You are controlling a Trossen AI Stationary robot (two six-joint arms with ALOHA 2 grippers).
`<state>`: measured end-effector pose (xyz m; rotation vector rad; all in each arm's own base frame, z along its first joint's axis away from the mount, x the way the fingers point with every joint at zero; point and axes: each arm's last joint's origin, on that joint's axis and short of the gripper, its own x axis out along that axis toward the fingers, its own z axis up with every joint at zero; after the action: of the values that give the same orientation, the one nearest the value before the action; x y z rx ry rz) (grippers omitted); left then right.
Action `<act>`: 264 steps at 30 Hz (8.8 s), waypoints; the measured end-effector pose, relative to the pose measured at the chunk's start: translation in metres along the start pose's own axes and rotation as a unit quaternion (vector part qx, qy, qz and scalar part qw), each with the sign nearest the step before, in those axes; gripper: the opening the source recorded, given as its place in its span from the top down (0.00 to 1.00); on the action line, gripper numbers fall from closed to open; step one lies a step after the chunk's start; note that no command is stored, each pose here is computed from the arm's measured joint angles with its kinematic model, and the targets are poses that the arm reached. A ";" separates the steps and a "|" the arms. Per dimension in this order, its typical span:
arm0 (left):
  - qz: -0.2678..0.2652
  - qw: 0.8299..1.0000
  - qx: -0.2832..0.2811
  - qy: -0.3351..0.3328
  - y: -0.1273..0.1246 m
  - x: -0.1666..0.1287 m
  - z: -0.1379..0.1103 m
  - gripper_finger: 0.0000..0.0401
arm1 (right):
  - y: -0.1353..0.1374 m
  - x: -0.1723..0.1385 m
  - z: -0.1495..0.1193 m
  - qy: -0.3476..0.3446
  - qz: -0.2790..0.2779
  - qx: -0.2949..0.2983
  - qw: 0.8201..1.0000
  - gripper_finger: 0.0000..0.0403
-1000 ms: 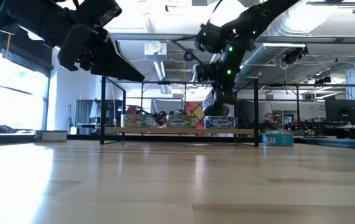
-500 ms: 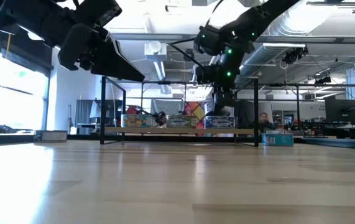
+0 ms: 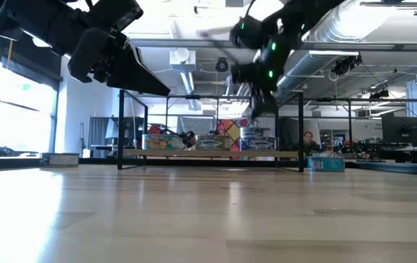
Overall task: Stack canned seafood by type on shelf
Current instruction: Stack the green tuna can on top of the green tuna can on the shelf
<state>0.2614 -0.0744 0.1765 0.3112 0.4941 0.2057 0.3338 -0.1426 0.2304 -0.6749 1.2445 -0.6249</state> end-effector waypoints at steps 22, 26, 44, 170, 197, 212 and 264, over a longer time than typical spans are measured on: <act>-0.012 0.999 -0.007 -0.029 -0.007 -0.004 0.006 0.93 | 0.149 -0.178 0.033 -0.380 0.348 0.086 0.853 0.47; -0.015 0.999 -0.006 -0.033 -0.008 -0.005 0.007 0.93 | 0.184 -0.176 0.010 -0.331 0.386 0.156 0.847 0.50; -0.020 0.999 -0.013 -0.039 -0.008 -0.005 0.008 0.92 | 0.207 -0.256 -0.081 0.082 0.336 0.176 0.921 0.99; -0.139 0.981 -0.069 -0.118 0.003 -0.010 -0.086 1.00 | 0.204 -0.085 0.077 -0.423 0.167 -0.065 0.888 0.41; -0.128 0.981 -0.062 -0.135 0.004 -0.011 -0.082 1.00 | 0.212 -0.077 0.092 -0.404 0.246 -0.052 0.880 0.41; -0.102 0.980 -0.074 -0.154 0.006 -0.012 -0.077 1.00 | 0.220 -0.070 0.092 -0.371 0.249 0.008 0.894 0.73; -0.017 0.989 -0.095 -0.110 -0.003 -0.034 -0.075 1.00 | 0.007 0.046 0.066 -0.037 0.028 -0.022 0.999 0.53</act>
<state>0.1949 -0.0686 0.1271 0.1377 0.2595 0.1819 0.4079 -0.1640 0.2079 -0.6912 1.2065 -0.5221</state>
